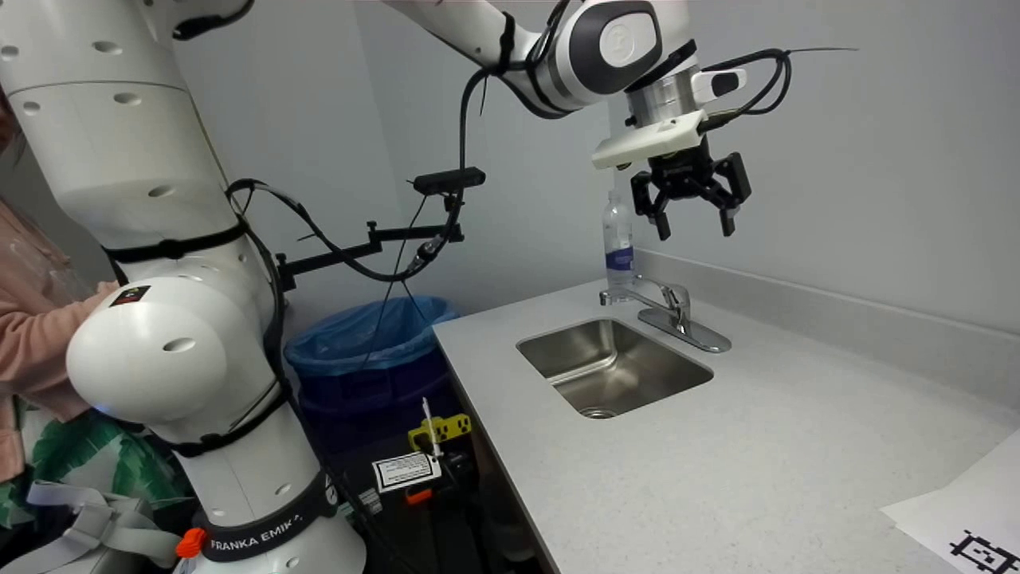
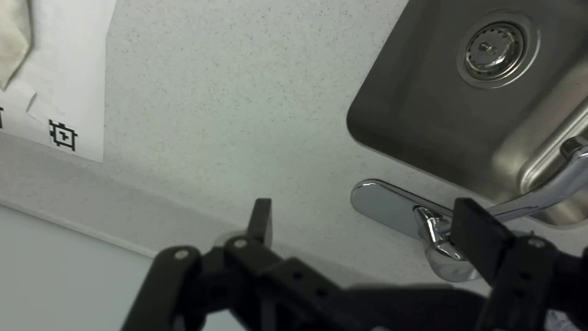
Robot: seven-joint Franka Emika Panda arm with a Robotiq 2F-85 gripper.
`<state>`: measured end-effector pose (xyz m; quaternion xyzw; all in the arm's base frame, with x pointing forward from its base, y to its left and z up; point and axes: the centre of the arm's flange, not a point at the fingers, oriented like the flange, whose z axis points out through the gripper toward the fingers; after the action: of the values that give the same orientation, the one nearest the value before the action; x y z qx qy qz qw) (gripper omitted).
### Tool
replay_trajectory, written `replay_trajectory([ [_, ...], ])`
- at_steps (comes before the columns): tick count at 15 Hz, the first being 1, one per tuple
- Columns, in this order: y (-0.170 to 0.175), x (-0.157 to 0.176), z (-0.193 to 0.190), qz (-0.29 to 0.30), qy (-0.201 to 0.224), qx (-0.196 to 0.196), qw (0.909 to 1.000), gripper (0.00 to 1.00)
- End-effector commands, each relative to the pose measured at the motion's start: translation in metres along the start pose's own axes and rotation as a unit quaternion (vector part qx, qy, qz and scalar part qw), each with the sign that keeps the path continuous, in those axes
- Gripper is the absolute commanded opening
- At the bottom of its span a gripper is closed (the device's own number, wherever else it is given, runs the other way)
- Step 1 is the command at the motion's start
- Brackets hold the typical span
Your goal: Turn the tap nozzle to the left and the tap handle to the right
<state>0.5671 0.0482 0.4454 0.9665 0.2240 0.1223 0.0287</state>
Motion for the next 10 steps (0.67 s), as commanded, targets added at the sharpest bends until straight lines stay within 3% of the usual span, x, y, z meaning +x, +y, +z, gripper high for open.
replay_trajectory([
  [1,-0.033,0.014,0.007,-0.022,0.015,0.016,0.9995,1.00],
  [10,-0.096,0.031,0.029,-0.055,0.034,0.029,0.9975,1.00],
])
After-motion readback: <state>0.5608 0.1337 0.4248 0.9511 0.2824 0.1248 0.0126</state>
